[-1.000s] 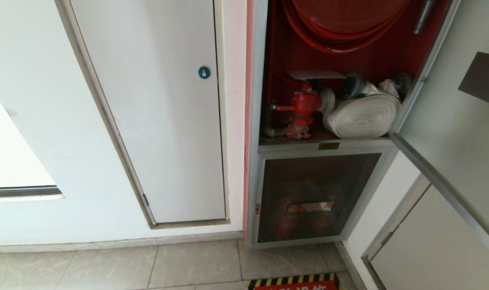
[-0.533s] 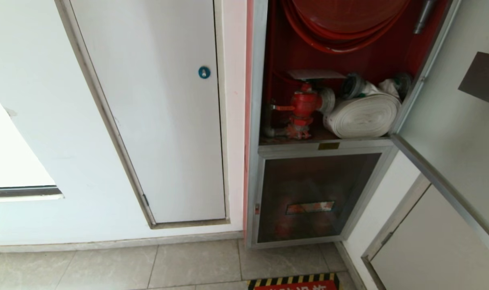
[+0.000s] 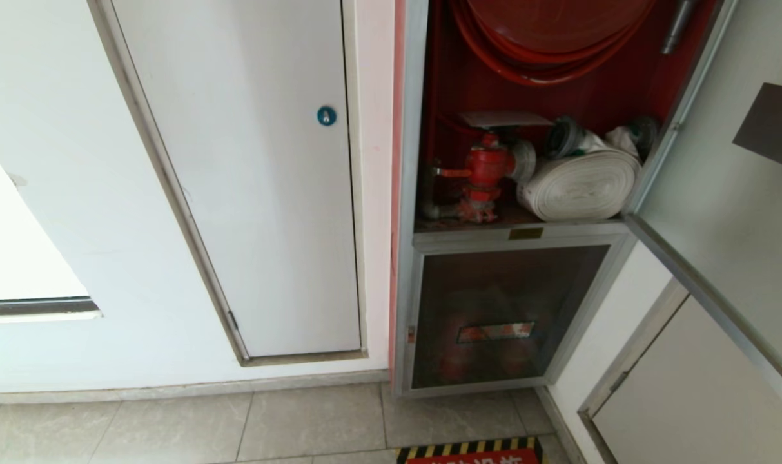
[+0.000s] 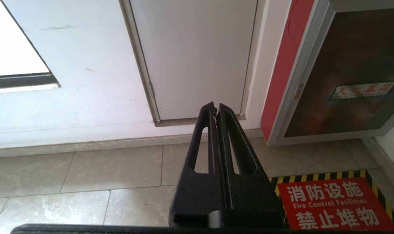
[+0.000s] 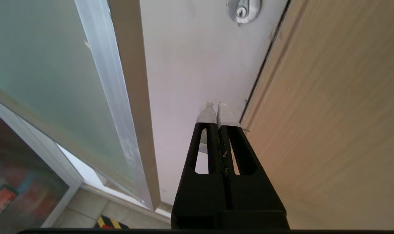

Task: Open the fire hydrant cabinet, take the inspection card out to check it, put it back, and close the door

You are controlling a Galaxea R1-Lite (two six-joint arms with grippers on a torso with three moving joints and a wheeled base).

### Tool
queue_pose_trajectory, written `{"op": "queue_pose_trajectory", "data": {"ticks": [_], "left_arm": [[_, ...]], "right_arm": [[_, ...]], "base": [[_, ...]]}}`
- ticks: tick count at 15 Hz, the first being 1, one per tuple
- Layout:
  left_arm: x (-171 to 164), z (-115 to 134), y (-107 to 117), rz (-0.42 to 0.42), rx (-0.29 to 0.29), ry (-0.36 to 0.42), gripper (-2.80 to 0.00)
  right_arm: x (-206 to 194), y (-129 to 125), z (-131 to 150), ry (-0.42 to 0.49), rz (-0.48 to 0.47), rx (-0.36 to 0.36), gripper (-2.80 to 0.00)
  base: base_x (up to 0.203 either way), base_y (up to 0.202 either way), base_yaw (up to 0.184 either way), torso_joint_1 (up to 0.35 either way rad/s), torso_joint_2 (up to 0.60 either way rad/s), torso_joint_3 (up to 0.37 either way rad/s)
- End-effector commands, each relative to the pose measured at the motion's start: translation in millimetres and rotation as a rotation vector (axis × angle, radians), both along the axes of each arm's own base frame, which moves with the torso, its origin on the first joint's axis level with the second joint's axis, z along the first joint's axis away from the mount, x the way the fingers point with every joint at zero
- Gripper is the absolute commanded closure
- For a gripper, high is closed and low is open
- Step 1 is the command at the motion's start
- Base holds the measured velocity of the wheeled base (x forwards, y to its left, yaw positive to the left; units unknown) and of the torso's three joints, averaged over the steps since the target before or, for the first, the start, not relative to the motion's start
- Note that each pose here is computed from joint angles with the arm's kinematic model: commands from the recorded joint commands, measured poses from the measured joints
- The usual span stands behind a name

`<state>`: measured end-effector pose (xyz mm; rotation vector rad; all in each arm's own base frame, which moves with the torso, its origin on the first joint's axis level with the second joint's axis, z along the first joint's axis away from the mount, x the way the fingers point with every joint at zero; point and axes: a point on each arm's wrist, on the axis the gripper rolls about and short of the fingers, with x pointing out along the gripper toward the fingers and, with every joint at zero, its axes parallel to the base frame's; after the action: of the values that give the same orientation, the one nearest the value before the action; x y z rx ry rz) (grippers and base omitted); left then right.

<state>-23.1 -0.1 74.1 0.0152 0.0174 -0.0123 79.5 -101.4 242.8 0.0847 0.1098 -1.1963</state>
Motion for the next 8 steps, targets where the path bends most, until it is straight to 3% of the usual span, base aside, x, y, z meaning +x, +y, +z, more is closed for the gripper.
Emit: {"op": "queue_pose_trajectory", "data": {"ticks": [1,8], "left_arm": [[0,0,0,0.0,0.0,0.0,0.0],[0,0,0,0.0,0.0,0.0,0.0]], "right_arm": [[6,-9,-2,0.01,-0.011,0.011,0.0],[22,-31,-5,0.001,0.047,0.02,0.0]], "base": [[0.0,0.0,0.0,0.0,0.0,0.0],[0.0,0.0,0.0,0.0,0.0,0.0]]}}
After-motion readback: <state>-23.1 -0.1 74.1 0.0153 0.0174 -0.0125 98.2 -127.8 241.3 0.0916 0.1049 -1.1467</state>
